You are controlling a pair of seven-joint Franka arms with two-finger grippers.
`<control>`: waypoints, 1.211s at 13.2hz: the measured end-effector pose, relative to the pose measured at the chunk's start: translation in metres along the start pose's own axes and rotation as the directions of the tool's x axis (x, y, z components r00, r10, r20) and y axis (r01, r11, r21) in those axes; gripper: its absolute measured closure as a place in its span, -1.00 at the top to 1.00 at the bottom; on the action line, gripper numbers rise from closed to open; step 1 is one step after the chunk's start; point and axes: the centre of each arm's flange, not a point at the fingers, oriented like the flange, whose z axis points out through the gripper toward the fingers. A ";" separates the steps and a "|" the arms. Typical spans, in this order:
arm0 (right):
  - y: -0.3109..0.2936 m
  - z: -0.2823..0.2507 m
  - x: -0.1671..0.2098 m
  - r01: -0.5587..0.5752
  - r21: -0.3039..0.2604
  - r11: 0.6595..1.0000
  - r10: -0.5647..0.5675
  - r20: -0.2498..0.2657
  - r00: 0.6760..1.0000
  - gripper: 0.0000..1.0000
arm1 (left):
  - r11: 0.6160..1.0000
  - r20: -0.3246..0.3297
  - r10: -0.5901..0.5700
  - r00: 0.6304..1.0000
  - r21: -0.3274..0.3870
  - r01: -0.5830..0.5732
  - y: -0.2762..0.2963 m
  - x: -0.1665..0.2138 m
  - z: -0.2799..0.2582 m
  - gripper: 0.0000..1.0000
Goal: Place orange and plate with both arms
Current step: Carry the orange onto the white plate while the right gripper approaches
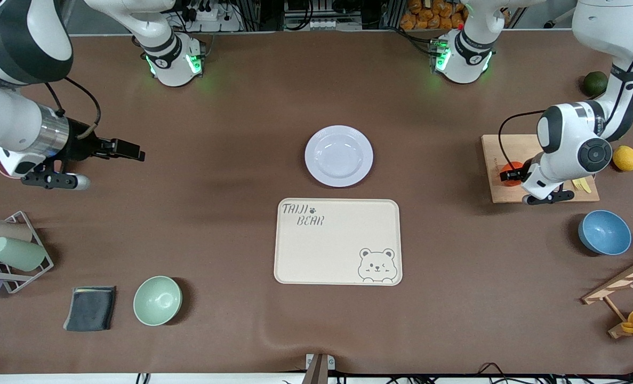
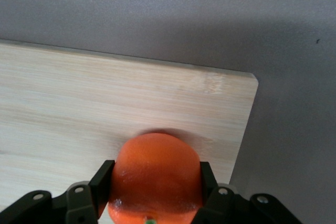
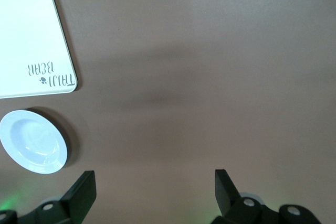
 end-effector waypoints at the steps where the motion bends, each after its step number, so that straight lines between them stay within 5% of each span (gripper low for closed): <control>1: -0.001 0.005 0.001 -0.006 0.029 1.000 0.006 0.013 1.000 1.00 | 1.000 -0.002 0.004 1.000 0.000 -0.004 0.000 0.001 -0.001 0.38; 6: 0.006 0.043 0.008 -0.076 0.176 0.981 0.065 0.070 0.995 1.00 | 0.999 -0.034 0.044 0.998 -0.014 -0.045 0.026 0.027 -0.052 0.38; 12: 0.004 0.105 0.007 -0.191 0.367 0.910 0.145 0.149 0.978 1.00 | 0.984 0.019 -0.002 1.000 -0.178 0.005 0.136 0.025 -0.105 0.38; 16: -0.006 0.135 0.002 -0.201 0.406 0.892 0.149 0.155 0.977 1.00 | 0.975 0.054 -0.084 0.995 -0.203 0.093 0.233 0.001 -0.115 0.38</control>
